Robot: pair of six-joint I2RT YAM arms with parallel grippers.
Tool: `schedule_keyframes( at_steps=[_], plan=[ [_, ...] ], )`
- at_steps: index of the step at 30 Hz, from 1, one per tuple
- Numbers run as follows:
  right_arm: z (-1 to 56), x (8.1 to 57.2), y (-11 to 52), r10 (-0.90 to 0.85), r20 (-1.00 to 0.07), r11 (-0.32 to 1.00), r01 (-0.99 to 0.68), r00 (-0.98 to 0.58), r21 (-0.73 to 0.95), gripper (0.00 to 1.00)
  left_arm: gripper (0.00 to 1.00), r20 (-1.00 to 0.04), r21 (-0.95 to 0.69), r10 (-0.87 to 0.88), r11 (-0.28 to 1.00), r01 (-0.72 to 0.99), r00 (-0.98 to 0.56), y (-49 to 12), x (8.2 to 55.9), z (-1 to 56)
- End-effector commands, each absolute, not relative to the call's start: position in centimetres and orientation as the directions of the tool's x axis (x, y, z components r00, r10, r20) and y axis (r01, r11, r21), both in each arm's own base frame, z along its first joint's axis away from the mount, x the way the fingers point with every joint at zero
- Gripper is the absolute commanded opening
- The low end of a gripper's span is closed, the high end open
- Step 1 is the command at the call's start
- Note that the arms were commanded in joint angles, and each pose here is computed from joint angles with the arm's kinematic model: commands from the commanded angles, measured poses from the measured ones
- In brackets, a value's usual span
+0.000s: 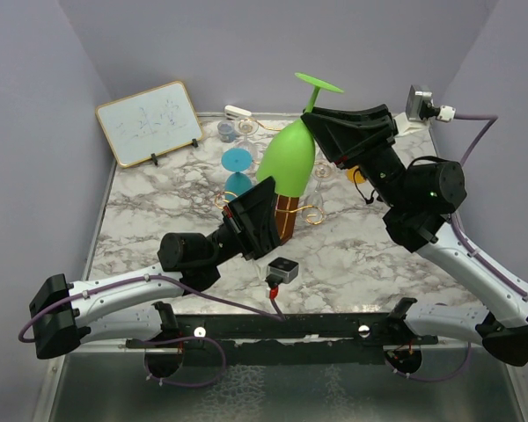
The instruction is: Place the wine glass upside down on the wine glass rack
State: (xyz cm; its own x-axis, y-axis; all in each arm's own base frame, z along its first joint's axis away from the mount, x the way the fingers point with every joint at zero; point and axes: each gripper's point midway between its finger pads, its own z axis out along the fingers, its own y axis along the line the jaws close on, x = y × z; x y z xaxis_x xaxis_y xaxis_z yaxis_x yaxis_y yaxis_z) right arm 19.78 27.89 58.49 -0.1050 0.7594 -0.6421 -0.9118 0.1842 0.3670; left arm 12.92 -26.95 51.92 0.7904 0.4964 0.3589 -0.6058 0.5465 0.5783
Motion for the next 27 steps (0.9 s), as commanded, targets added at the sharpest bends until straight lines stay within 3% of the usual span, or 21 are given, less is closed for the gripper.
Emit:
schedule_keyframes(
  at_steps=[1, 5, 7, 12, 14, 19, 25, 27],
  plan=[
    [58.8, 19.8, 28.2, 0.752, -0.654, 0.196, -0.918, -0.085, 0.344, 0.31, 0.0, 0.374, 0.561, 0.503, 0.546, -0.622, 0.779, -26.9, 12.6, 51.8],
    [58.6, 20.0, 28.1, 0.751, -0.655, 0.208, -0.915, -0.076, 0.344, 0.33, 0.0, 0.398, 0.561, 0.493, 0.537, -0.63, 0.774, -27.2, 12.3, 51.2],
    [58.5, 20.1, 28.1, 0.753, -0.654, 0.212, -0.915, -0.072, 0.344, 0.3, 0.0, 0.396, 0.564, 0.494, 0.534, -0.63, 0.774, -27.3, 12.4, 51.2],
    [58.6, 20.0, 28.1, 0.749, -0.659, 0.215, -0.917, -0.065, 0.335, 0.05, 0.0, 0.397, 0.565, 0.498, 0.53, -0.633, 0.771, -27.5, 12.6, 51.2],
    [58.6, 19.9, 28.0, 0.75, -0.658, 0.214, -0.917, -0.065, 0.335, 0.05, 0.0, 0.398, 0.567, 0.498, 0.526, -0.634, 0.77, -27.7, 12.6, 51.2],
    [58.1, 20.0, 27.7, 0.75, -0.657, 0.222, -0.908, -0.074, 0.356, 0.32, 0.0, 0.394, 0.565, 0.517, 0.516, -0.644, 0.76, -27.7, 12.9, 51.3],
    [58.1, 19.5, 27.2, 0.753, -0.654, 0.221, -0.91, -0.07, 0.352, 0.3, 0.0, 0.391, 0.569, 0.536, 0.498, -0.654, 0.748, -27.8, 13.4, 51.6],
    [58.2, 19.4, 27.1, 0.754, -0.653, 0.221, -0.91, -0.069, 0.351, 0.38, 0.0, 0.391, 0.568, 0.54, 0.495, -0.657, 0.745, -27.9, 13.5, 51.7]
  ],
)
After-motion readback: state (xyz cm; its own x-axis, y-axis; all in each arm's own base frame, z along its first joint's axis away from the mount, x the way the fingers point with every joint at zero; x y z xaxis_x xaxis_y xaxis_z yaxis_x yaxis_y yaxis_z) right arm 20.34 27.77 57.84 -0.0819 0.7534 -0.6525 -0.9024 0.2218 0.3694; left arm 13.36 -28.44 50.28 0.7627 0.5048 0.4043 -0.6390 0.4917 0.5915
